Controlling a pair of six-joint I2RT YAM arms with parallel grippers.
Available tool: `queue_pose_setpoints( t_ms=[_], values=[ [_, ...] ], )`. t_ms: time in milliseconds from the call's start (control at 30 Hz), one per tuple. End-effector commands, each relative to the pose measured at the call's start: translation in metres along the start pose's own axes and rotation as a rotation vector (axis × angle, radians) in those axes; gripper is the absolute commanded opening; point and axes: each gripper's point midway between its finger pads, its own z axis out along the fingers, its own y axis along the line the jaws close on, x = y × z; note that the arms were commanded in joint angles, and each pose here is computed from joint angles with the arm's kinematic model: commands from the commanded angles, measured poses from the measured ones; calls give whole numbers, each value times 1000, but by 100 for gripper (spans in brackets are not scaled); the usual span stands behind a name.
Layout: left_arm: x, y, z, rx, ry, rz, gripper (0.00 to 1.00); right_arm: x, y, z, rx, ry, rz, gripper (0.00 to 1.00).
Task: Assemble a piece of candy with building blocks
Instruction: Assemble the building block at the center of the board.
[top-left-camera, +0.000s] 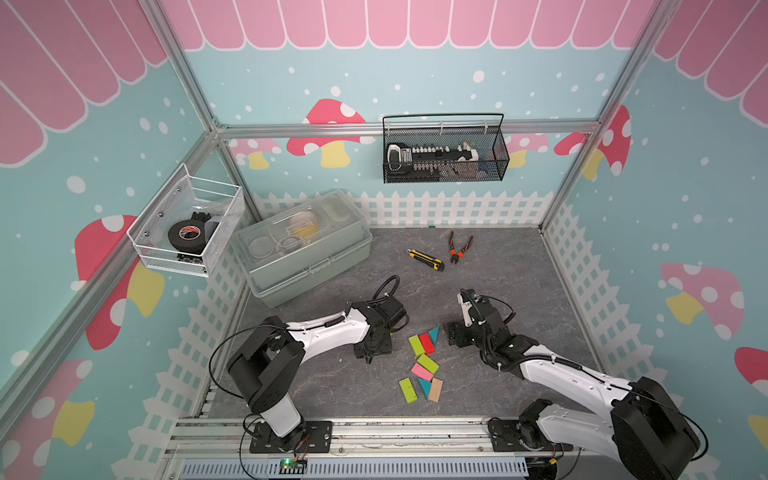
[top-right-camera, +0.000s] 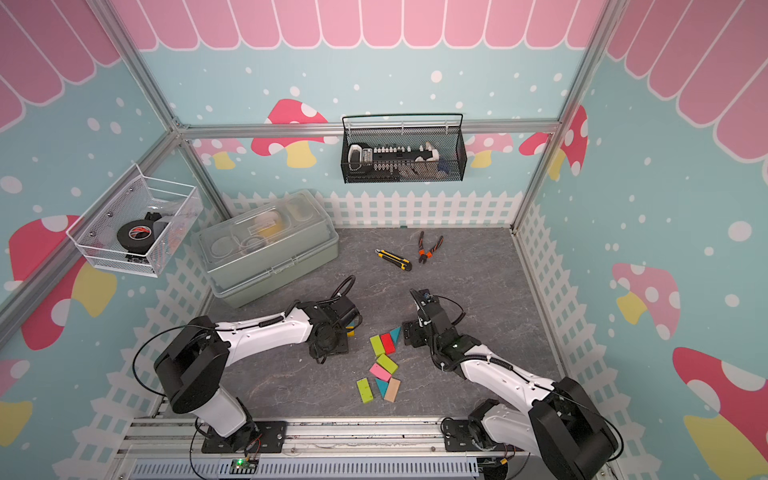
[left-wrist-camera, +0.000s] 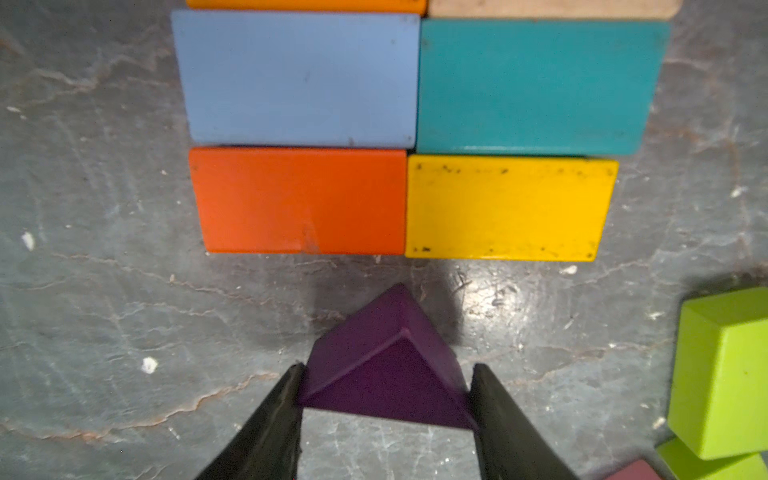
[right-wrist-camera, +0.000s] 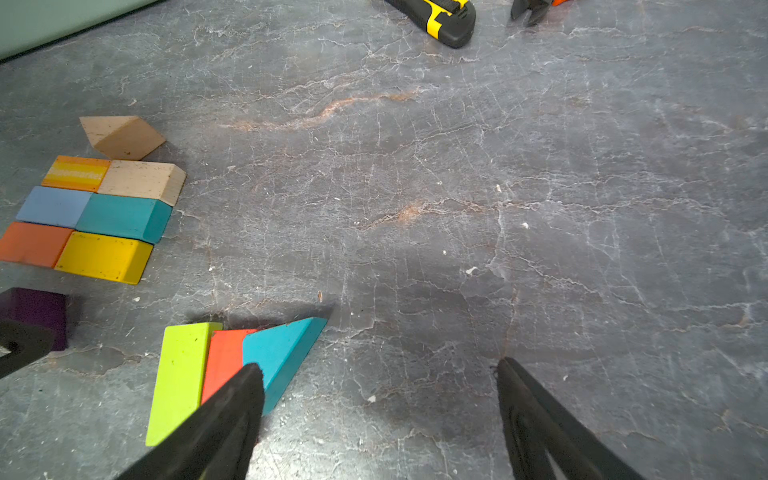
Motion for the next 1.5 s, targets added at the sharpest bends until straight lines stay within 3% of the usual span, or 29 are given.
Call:
queue_pose_setpoints(
  t_ms=[0,1467],
  values=[
    [-8,0,-3,-10,-20,-22,57,5,-4,2,12,8,16,88],
    [-11,1,2,5,-26,-85,58,5,-4,1,9,5,17,88]
  ],
)
